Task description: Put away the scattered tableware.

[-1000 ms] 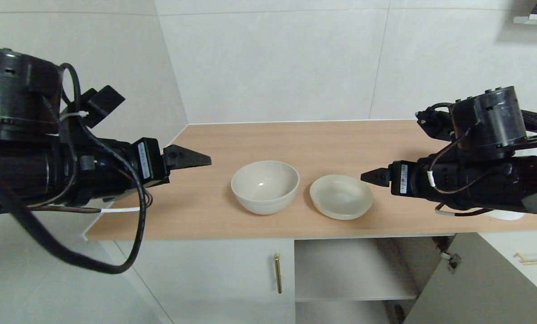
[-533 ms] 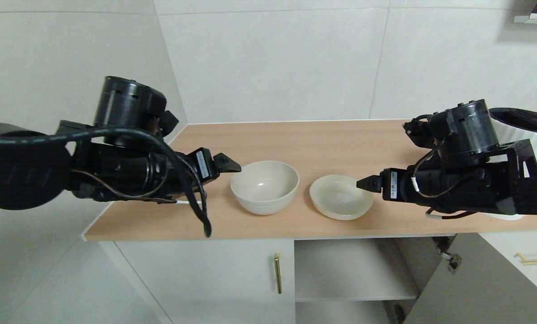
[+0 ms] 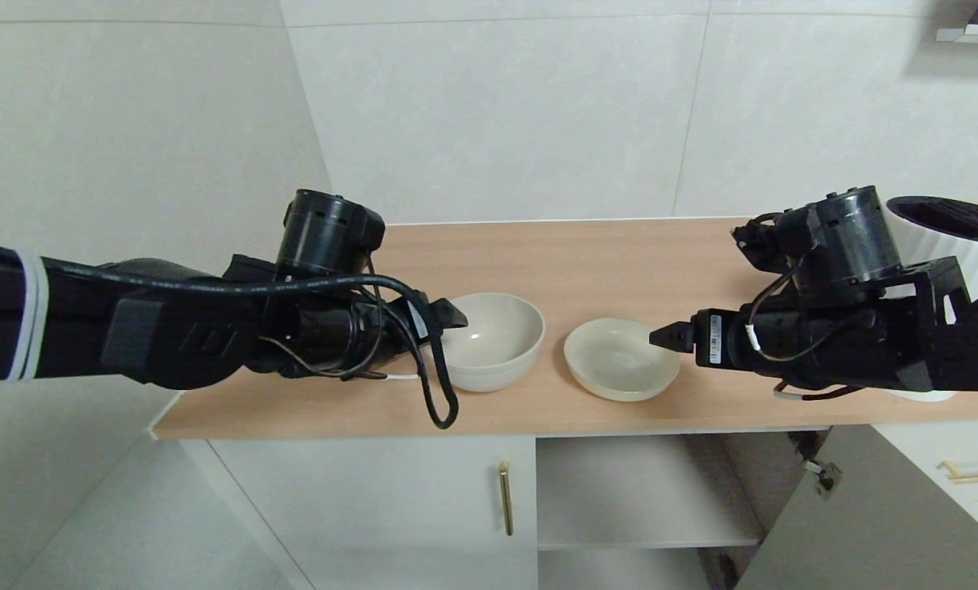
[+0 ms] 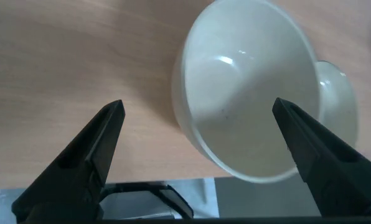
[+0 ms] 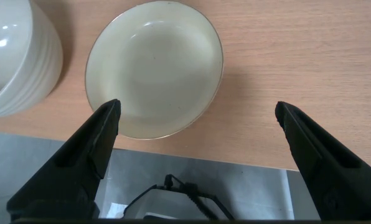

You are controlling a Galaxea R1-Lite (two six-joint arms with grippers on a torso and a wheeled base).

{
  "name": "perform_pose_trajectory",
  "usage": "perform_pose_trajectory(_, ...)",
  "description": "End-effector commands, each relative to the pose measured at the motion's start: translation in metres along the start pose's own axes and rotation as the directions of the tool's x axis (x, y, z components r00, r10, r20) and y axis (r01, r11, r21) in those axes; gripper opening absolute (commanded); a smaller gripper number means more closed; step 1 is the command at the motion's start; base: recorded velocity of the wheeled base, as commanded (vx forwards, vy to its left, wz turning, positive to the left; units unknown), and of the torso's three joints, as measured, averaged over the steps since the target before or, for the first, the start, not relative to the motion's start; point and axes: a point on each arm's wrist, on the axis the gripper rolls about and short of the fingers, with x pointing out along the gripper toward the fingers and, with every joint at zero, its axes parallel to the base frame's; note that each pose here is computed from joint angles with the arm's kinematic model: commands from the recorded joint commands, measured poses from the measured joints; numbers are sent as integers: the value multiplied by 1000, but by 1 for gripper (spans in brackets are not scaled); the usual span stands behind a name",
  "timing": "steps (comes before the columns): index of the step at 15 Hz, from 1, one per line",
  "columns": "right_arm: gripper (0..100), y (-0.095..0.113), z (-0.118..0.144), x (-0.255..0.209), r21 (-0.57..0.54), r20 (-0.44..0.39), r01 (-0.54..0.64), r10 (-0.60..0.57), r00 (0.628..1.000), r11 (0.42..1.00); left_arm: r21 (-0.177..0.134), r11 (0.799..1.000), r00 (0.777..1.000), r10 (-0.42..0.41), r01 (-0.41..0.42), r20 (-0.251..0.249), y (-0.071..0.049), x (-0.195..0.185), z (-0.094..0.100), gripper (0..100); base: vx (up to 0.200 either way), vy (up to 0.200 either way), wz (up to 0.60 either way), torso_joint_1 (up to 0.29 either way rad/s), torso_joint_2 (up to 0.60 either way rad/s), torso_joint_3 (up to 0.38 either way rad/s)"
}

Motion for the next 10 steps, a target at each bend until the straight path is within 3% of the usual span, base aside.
perform_pose_trajectory(1,100,0,0,0,0,0,0,0,1000,1000,2,1000,1000,16,-16,-12,2,12,-4,100,0,0,0,0,0,0)
perform_pose_trajectory(6,100,0,0,0,0,1,-2,2,1000,1000,0,1000,1000,16,-16,-8,2,13,-4,100,0,0,0,0,0,0)
perform_pose_trajectory(7,100,0,0,0,2,1,-2,2,1000,1000,0,1000,1000,17,-17,-9,2,13,-4,0,0,0,0,0,0,0)
perform_pose_trajectory(10,100,0,0,0,0,1,-2,2,1000,1000,2,1000,1000,15,-15,-9,2,12,-4,0,0,0,0,0,0,0)
